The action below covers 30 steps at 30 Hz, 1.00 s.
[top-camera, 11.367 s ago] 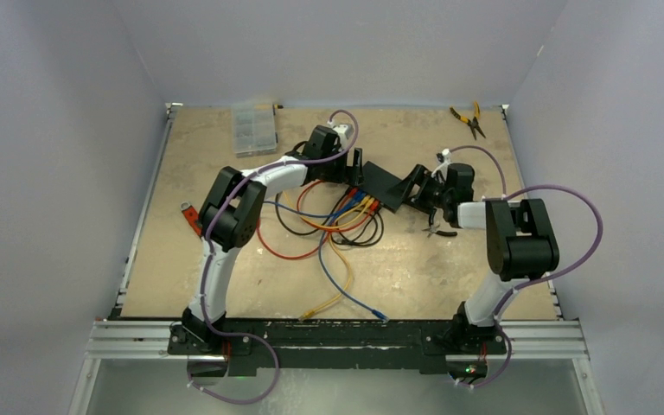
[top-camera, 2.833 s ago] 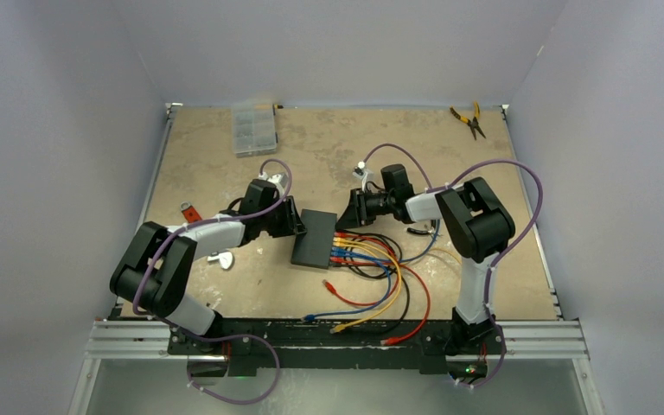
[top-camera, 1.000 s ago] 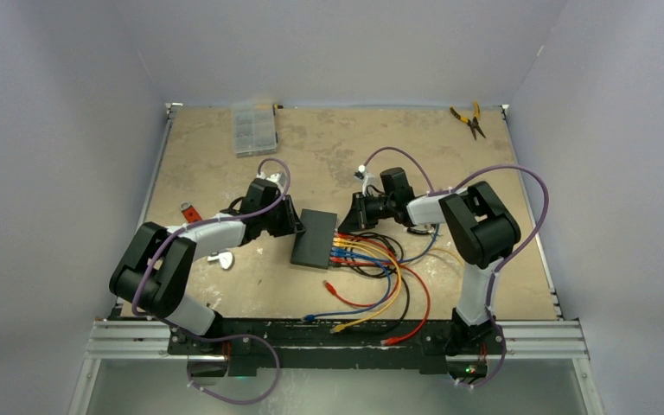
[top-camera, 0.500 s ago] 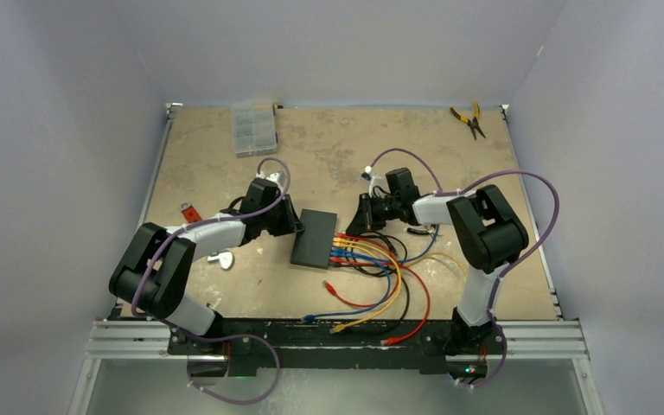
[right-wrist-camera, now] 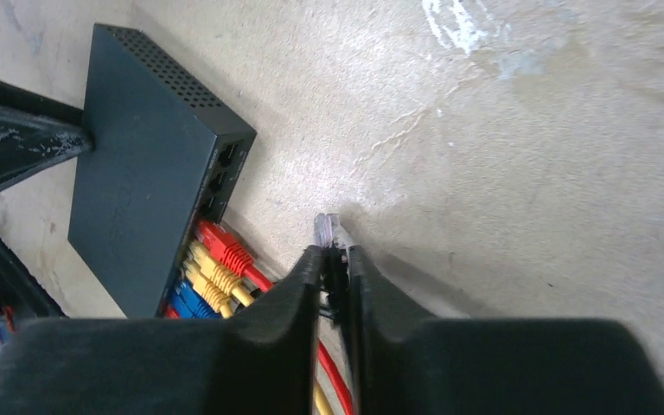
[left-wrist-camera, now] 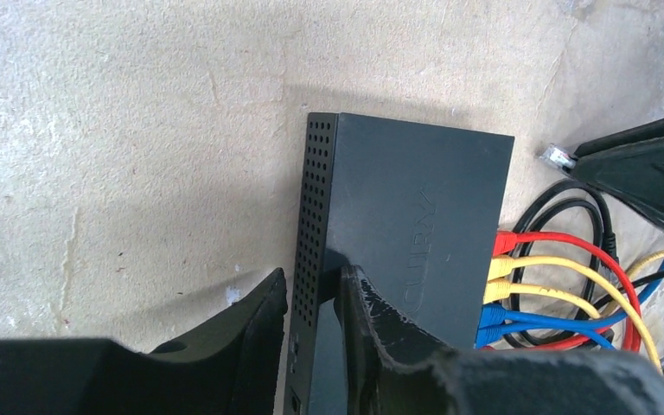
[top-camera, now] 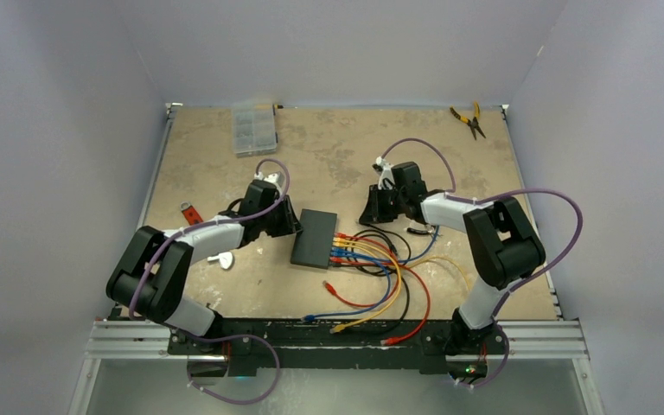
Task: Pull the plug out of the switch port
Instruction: Place the connector at the center of the board, then pick up the connector from the center of the board.
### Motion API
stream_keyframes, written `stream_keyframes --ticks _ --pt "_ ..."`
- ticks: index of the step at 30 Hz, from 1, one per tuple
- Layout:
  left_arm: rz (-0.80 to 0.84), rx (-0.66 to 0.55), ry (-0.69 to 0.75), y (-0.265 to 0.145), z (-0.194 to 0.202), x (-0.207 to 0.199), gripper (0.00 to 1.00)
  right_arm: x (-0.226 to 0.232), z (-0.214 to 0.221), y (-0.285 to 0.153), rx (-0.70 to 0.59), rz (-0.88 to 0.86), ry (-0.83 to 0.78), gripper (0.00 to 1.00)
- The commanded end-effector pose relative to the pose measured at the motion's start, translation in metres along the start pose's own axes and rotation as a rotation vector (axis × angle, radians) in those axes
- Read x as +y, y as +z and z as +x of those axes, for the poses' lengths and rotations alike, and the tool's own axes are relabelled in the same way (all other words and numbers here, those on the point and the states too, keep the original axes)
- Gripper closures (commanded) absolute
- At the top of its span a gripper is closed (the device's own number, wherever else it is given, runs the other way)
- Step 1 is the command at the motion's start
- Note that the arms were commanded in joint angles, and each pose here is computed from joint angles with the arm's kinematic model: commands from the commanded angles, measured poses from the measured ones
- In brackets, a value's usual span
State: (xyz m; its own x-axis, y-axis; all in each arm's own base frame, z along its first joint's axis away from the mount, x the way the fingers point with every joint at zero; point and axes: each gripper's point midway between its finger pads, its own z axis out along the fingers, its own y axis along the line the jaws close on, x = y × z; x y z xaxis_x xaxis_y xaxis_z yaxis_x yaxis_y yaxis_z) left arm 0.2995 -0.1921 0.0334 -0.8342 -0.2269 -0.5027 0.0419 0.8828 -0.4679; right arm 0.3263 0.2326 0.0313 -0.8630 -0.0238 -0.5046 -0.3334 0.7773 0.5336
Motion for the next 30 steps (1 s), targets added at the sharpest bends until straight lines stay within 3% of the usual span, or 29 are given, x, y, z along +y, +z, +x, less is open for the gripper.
stream_keyframes --ticks 1,4,8,18,30 --pt "-0.163 0.070 0.035 -0.007 0.029 0.044 0.71 -0.006 -0.029 -0.015 -0.082 0.094 -0.045 0.72" --pt "-0.115 0.058 0.049 -0.009 0.026 0.036 0.65 -0.009 -0.030 -0.021 -0.096 0.124 -0.052 0.56" --pt "-0.058 0.026 0.056 -0.013 0.020 0.024 0.59 -0.016 -0.032 -0.030 -0.115 0.182 -0.063 0.46" --pt "-0.031 -0.014 0.061 -0.020 0.010 0.016 0.48 -0.019 -0.017 -0.049 -0.081 0.259 -0.070 0.41" --pt "-0.009 -0.046 0.067 -0.026 0.005 0.011 0.29 -0.025 0.027 -0.044 0.063 0.311 -0.061 0.36"
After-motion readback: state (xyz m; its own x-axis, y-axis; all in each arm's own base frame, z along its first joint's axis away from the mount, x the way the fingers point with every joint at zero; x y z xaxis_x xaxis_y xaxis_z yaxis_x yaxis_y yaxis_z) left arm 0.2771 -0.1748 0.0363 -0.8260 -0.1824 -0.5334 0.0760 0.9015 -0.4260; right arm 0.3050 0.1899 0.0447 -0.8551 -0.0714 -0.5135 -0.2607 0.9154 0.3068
